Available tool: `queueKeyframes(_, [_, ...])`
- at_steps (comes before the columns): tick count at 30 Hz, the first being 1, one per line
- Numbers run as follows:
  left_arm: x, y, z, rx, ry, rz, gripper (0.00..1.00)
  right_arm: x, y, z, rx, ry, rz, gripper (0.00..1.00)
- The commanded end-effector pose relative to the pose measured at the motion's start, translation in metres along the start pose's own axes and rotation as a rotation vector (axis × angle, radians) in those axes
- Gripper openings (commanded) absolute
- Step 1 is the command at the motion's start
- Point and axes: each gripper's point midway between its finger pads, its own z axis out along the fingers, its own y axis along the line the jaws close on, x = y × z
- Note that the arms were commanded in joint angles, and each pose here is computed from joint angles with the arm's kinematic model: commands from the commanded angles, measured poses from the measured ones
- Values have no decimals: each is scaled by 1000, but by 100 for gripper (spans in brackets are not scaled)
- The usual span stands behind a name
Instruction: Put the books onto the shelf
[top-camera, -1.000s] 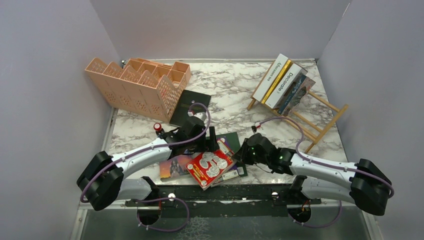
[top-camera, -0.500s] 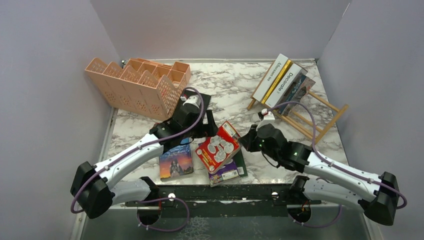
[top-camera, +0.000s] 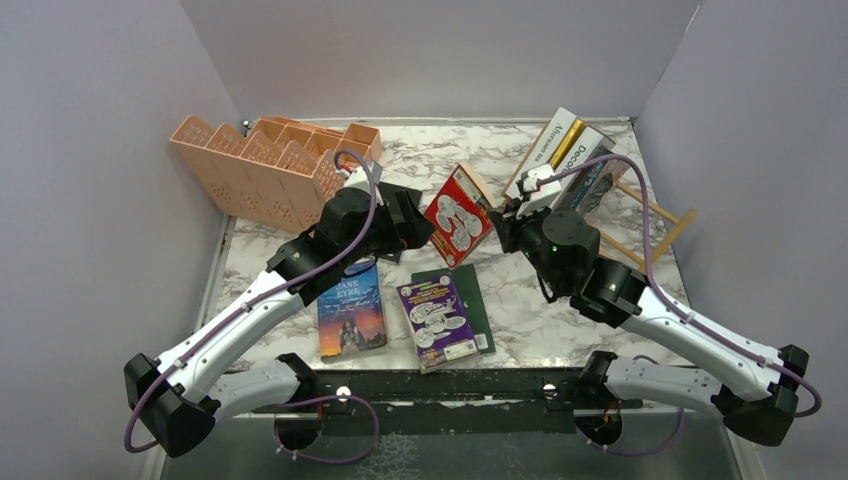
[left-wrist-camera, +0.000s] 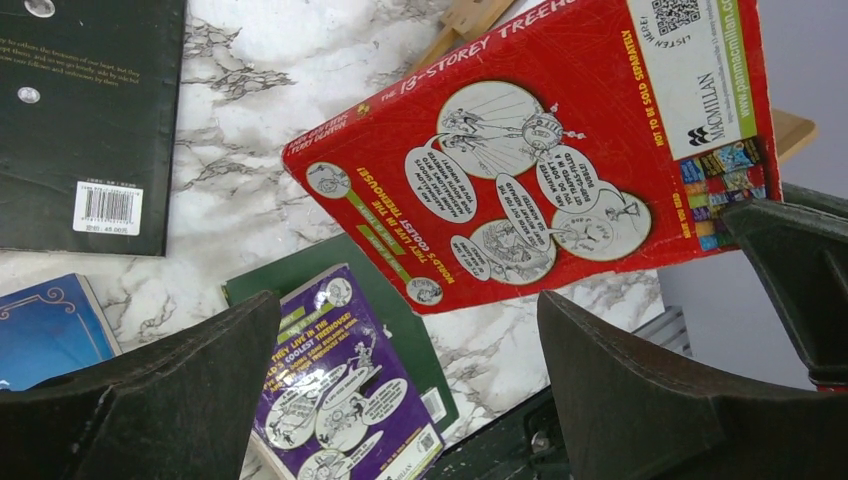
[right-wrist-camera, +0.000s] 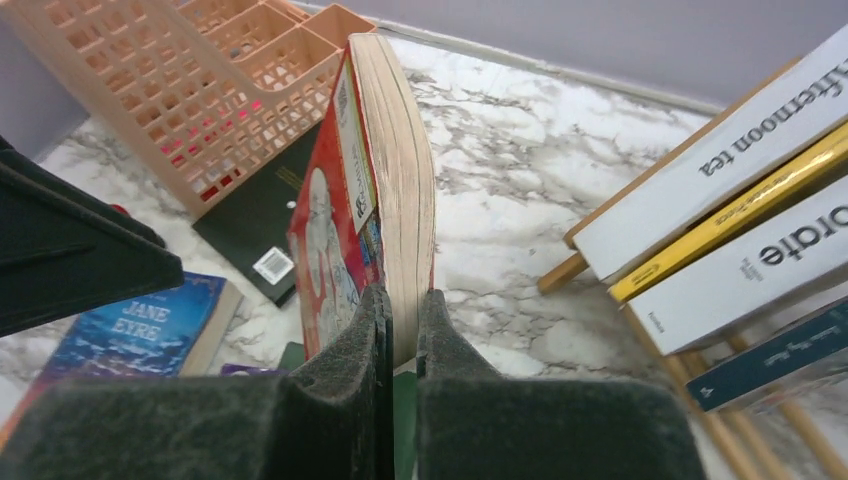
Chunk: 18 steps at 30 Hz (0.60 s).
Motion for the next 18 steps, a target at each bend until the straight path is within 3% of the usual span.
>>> queueKeyframes(1, [-11,-11,-11,35,-24,-33,99,-26,-16,7,86,-56,-187,1])
queueKeyframes(9, [-9,-6,-3,11,-12,-37,99,-1,-48,17,285,40,-346,1])
queueKeyframes(18, [-23,15,6,-94,-79,-120,99,64,17,27,18,209,-437,1])
